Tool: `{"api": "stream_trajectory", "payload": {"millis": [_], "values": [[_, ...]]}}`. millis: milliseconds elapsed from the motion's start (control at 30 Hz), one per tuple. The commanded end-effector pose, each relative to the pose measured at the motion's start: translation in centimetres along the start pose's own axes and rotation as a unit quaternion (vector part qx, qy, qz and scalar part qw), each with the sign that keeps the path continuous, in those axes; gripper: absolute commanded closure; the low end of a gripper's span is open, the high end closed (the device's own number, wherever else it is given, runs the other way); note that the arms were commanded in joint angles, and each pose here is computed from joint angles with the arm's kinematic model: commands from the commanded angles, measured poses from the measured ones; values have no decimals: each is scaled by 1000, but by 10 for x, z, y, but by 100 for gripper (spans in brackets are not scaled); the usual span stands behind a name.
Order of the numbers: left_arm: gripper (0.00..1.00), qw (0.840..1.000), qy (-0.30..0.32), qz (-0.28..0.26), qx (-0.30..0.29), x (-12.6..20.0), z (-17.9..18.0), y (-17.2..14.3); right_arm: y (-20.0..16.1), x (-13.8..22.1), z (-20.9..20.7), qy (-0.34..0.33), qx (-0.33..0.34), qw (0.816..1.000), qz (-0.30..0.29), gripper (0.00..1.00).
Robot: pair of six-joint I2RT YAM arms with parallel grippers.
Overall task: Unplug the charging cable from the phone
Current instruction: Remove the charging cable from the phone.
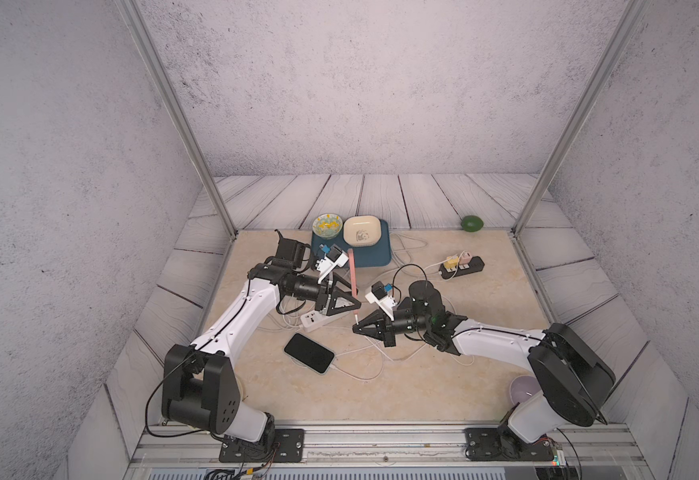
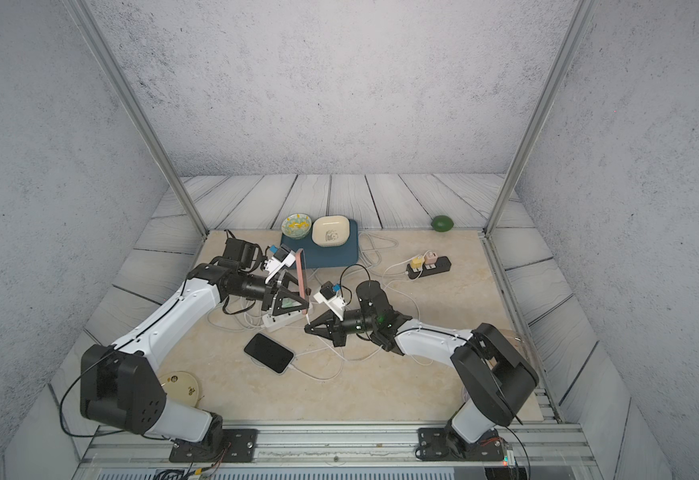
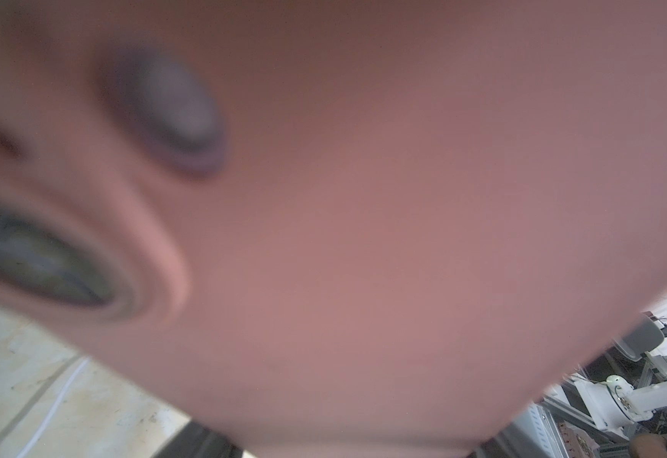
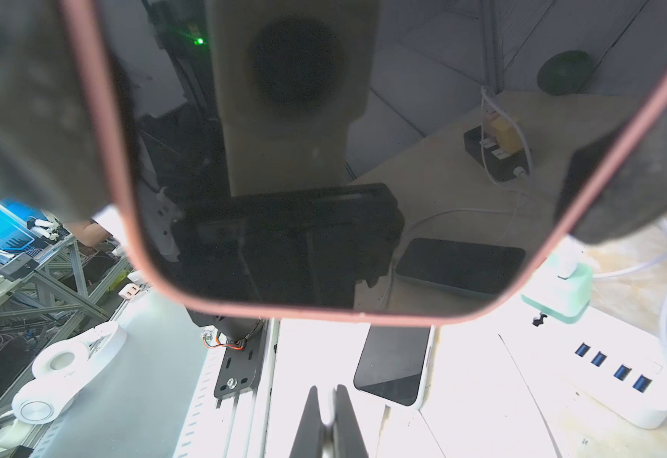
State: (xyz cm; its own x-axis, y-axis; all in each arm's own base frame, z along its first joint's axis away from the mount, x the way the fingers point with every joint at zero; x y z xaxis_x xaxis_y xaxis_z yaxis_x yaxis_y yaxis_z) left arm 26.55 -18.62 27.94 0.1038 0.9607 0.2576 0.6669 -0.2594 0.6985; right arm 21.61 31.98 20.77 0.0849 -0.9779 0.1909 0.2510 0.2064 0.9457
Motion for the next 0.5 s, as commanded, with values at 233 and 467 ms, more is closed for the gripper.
{"api": "stream_trajectory", "payload": {"millis": [233,467], "values": [[100,999,-25,-15,-17,6,-11,12,-6,0,0,-4,-2,1000,2,100],[100,999,-34,-20,-13,8,-15,16,-20,-6,3,-5,-3,1000,30,100]]}}
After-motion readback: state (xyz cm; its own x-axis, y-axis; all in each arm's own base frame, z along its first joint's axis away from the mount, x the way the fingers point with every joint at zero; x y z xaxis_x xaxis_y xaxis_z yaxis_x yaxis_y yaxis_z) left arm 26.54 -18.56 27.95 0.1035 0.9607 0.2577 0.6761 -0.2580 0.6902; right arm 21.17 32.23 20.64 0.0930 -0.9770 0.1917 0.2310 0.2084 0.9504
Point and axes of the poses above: each gripper's point midway between its finger pads, its own x axis back along the fingers, its own z axis along the line the jaws close on, y = z × x, the point moved 6 cm from there along x, back along the fingers, and after that the axes turned 10 degrees about x, right-handed, at the moved point
